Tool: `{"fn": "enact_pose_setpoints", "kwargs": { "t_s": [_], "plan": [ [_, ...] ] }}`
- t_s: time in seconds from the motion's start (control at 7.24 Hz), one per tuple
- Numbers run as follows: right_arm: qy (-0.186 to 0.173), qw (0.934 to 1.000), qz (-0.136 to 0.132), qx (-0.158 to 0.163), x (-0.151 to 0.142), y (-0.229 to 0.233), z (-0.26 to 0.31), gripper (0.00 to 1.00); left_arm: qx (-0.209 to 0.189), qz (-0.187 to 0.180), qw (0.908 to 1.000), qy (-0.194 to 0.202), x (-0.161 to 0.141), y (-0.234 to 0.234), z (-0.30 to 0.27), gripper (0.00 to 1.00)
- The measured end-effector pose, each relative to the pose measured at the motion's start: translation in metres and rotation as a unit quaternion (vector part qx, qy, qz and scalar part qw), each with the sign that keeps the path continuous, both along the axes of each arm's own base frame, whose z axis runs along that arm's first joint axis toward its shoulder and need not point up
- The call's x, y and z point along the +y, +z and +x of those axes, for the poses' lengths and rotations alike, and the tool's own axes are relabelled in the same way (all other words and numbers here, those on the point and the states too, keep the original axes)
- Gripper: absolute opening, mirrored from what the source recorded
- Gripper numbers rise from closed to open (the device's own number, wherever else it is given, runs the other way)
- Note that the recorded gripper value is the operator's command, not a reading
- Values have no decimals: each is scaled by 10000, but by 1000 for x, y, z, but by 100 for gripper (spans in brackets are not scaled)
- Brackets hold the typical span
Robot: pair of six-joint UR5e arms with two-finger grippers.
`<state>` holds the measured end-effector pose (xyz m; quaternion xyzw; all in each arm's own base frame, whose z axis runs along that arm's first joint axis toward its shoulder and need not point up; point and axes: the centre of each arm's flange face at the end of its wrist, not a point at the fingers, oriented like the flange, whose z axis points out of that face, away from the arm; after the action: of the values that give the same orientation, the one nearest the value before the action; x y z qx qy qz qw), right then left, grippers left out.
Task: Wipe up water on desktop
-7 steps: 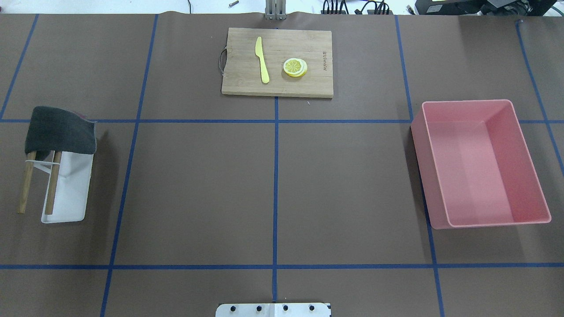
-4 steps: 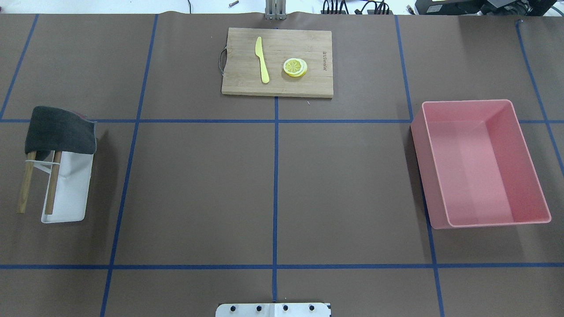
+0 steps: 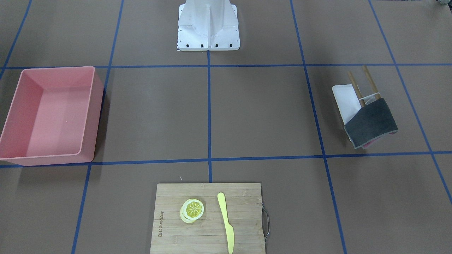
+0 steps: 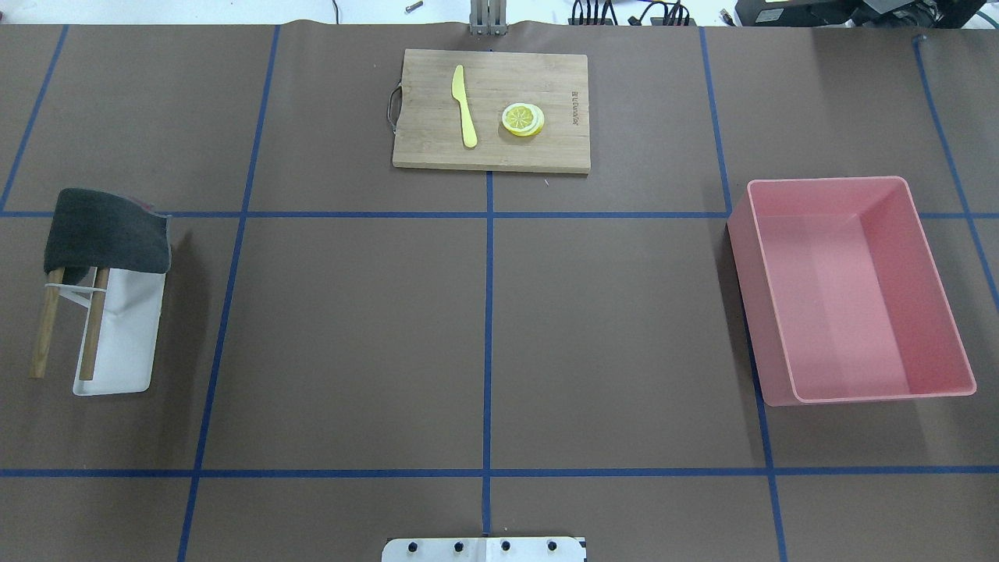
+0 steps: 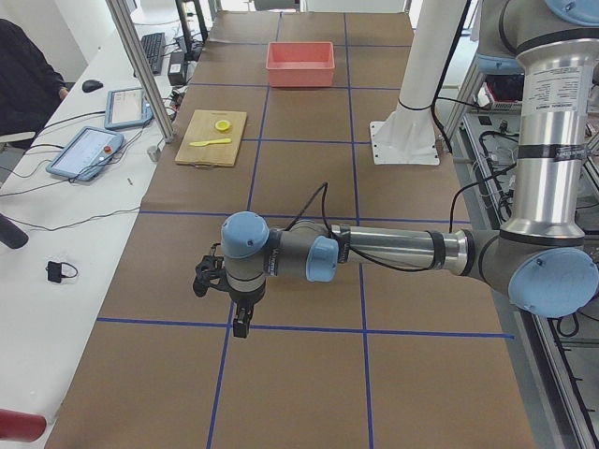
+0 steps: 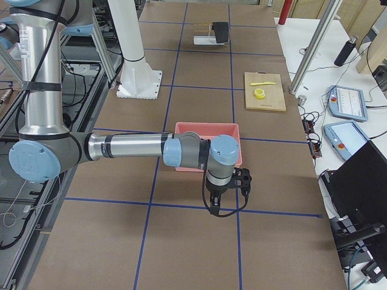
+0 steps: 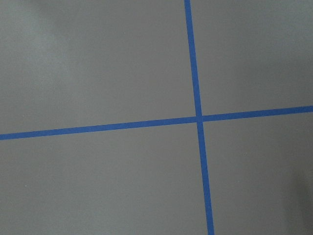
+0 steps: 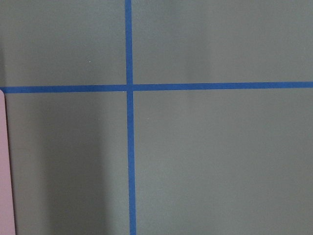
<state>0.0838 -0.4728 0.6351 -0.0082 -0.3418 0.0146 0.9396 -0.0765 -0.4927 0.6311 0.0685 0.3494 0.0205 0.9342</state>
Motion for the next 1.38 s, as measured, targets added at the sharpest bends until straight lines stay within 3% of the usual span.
{"fn": "enact_pose_setpoints", "kwargs": {
  "t_s": [0.41, 1.1, 1.38],
  "plan": [
    [2, 10000, 4, -4, -1, -1, 0, 100, 27, -16, 10000, -3, 2, -1, 0, 98],
    [-33, 9998, 207, -16, -11, -18, -4, 100, 534, 46, 9986, -23, 4, -20, 4, 98],
    [-59, 9997, 236, -47, -14, -23, -9, 100, 611, -253, 9970, -399, -9, -28, 6, 98]
  ]
}}
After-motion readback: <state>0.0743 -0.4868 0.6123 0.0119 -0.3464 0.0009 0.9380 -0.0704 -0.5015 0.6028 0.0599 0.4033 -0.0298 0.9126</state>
